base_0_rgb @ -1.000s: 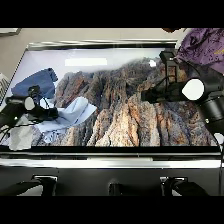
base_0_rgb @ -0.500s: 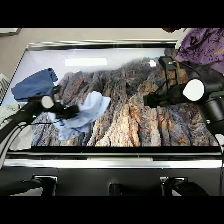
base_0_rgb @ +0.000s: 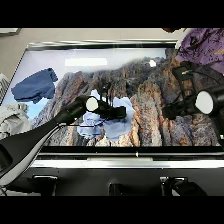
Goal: Fold the clothes and pants, and hang the long-sleeved shirts on hangers.
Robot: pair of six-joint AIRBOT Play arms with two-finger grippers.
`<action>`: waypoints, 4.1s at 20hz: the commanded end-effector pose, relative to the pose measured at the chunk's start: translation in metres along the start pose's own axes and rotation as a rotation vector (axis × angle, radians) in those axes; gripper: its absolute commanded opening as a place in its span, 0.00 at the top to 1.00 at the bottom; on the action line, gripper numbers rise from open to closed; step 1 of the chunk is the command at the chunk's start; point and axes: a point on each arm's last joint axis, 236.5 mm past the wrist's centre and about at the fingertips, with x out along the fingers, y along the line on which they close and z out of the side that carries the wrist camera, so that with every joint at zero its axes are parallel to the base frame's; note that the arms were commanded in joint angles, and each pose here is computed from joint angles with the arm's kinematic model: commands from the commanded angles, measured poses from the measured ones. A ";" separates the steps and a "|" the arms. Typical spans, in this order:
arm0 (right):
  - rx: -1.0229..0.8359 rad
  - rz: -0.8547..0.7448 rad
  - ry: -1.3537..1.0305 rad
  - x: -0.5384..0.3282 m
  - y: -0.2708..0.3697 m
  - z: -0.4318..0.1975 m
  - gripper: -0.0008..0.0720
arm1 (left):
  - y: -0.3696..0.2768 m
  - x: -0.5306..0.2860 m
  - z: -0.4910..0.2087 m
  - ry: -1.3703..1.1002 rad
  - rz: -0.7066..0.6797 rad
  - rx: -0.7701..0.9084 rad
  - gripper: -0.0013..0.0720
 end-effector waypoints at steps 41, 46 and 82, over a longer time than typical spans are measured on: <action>0.511 0.739 0.094 0.228 0.158 0.102 0.93 | 0.239 -0.054 0.120 -0.113 0.120 -0.301 0.04; 0.469 0.712 0.117 0.217 0.153 0.094 0.93 | 0.239 -0.022 0.112 -0.075 0.107 -0.320 0.08; 0.311 0.127 -0.427 -0.031 -0.029 0.185 0.93 | 0.187 -0.346 0.229 -0.692 0.533 0.080 0.96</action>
